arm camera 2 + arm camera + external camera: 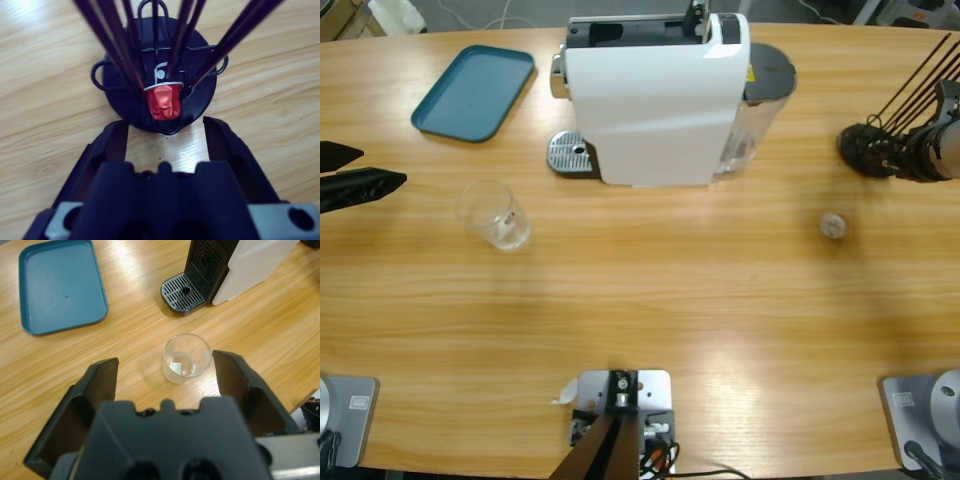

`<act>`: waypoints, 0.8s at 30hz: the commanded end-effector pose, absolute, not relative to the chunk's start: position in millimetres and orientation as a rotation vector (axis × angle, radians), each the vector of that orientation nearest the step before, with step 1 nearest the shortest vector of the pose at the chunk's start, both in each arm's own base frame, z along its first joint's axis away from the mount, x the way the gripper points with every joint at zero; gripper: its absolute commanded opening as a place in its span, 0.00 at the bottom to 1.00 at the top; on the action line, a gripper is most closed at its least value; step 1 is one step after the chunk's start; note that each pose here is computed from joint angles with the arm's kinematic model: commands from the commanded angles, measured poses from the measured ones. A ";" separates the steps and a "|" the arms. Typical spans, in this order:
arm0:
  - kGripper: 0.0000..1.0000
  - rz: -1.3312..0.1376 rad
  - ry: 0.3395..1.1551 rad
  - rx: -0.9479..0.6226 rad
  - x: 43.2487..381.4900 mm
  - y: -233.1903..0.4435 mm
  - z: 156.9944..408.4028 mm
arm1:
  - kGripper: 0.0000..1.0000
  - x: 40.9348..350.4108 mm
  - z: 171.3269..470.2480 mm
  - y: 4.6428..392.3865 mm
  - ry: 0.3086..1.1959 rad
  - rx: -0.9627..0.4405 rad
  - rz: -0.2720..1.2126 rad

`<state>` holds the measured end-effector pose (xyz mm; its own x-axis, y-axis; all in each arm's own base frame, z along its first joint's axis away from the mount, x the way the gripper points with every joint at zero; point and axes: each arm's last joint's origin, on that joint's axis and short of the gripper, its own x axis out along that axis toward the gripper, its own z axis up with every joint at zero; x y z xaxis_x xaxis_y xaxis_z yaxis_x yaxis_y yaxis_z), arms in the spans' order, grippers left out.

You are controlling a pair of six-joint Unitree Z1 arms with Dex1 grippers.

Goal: Pour coffee

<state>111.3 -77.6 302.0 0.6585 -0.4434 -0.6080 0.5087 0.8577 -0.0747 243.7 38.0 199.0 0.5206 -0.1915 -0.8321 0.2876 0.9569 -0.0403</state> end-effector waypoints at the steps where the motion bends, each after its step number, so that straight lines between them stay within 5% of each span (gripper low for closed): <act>1: 0.81 -0.552 0.682 0.120 107.1 -75.3 291.6 | 0.65 252.1 192.5 35.4 0.996 0.070 -0.296; 18: 0.81 -0.553 0.687 0.121 107.8 -75.9 291.0 | 0.63 258.6 191.9 36.8 0.992 0.048 -0.259; 24: 0.81 -0.553 0.687 0.121 107.8 -75.9 291.0 | 0.22 256.7 193.0 36.4 0.987 0.043 -0.255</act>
